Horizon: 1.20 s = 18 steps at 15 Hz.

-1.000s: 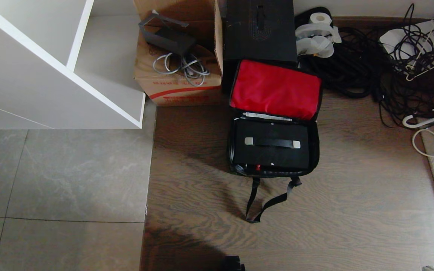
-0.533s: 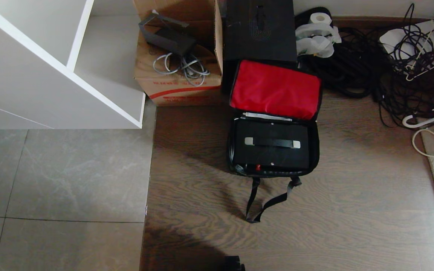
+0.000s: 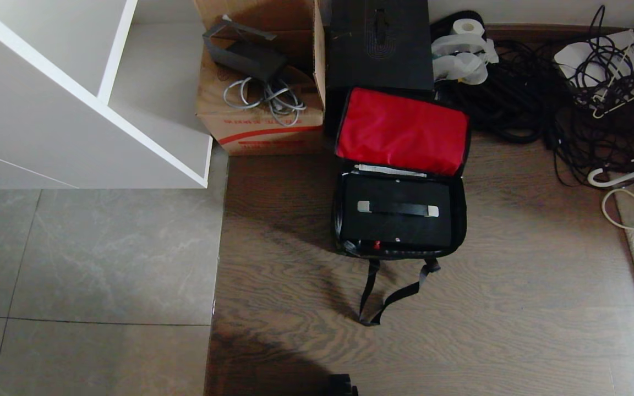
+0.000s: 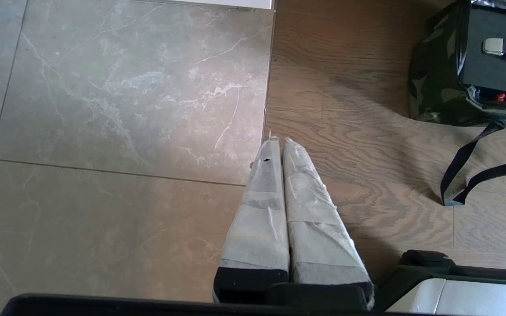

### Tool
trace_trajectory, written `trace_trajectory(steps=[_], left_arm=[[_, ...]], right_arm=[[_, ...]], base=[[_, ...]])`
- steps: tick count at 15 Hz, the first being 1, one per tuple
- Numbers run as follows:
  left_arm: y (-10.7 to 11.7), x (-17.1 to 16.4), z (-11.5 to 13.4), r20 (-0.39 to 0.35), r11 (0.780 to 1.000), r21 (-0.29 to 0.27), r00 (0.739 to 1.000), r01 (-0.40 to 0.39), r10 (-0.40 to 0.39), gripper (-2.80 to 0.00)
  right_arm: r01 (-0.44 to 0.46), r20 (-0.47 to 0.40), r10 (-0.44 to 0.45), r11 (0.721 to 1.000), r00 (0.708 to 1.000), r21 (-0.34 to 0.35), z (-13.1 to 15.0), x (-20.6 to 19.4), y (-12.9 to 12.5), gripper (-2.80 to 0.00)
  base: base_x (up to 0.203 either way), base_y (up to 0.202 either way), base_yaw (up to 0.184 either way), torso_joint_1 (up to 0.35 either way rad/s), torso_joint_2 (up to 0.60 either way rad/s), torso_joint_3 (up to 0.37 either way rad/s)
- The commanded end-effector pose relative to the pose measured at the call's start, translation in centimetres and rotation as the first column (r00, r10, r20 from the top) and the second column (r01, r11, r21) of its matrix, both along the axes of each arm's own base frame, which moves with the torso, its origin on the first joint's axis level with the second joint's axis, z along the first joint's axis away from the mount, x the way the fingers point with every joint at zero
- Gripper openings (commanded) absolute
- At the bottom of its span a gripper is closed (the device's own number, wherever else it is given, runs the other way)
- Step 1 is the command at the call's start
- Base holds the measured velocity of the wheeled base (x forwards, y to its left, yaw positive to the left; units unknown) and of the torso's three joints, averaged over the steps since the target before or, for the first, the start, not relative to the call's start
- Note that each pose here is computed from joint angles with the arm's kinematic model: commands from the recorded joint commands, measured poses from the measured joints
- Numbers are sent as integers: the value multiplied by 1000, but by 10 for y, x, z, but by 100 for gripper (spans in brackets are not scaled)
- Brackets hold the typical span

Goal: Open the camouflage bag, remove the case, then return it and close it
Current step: Grip the handle

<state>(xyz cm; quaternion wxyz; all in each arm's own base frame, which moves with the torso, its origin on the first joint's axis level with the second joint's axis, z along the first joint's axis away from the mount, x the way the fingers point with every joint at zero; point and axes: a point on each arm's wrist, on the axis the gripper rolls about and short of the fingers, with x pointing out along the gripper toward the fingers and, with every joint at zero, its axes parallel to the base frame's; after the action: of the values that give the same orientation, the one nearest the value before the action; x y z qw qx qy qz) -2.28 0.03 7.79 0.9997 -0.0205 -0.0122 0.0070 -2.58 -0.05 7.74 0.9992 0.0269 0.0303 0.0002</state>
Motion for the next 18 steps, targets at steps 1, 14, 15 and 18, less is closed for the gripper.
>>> trace_trajectory(steps=[1,14,15,18], left_arm=[[0,1,-2,-8,1000,-1,1000,-1,1,-280],[0,1,-3,-9,1000,-1,1000,-1,1,-280],[0,1,-3,-9,1000,-1,1000,1,-1,-280],[0,1,-2,-8,1000,-1,1000,0,0,-280]], right_arm=[[-1,4,1,1000,1000,1,0,0,0,-280],[-1,4,1,1000,1000,1,0,0,0,-280],[-1,6,1,1000,1000,1,0,0,0,-280],[-1,7,1,1000,1000,1,0,-1,0,-280]], base=[[0,0,0,0,0,0],[0,0,0,0,0,0],[0,0,0,0,0,0],[0,0,0,0,0,0]])
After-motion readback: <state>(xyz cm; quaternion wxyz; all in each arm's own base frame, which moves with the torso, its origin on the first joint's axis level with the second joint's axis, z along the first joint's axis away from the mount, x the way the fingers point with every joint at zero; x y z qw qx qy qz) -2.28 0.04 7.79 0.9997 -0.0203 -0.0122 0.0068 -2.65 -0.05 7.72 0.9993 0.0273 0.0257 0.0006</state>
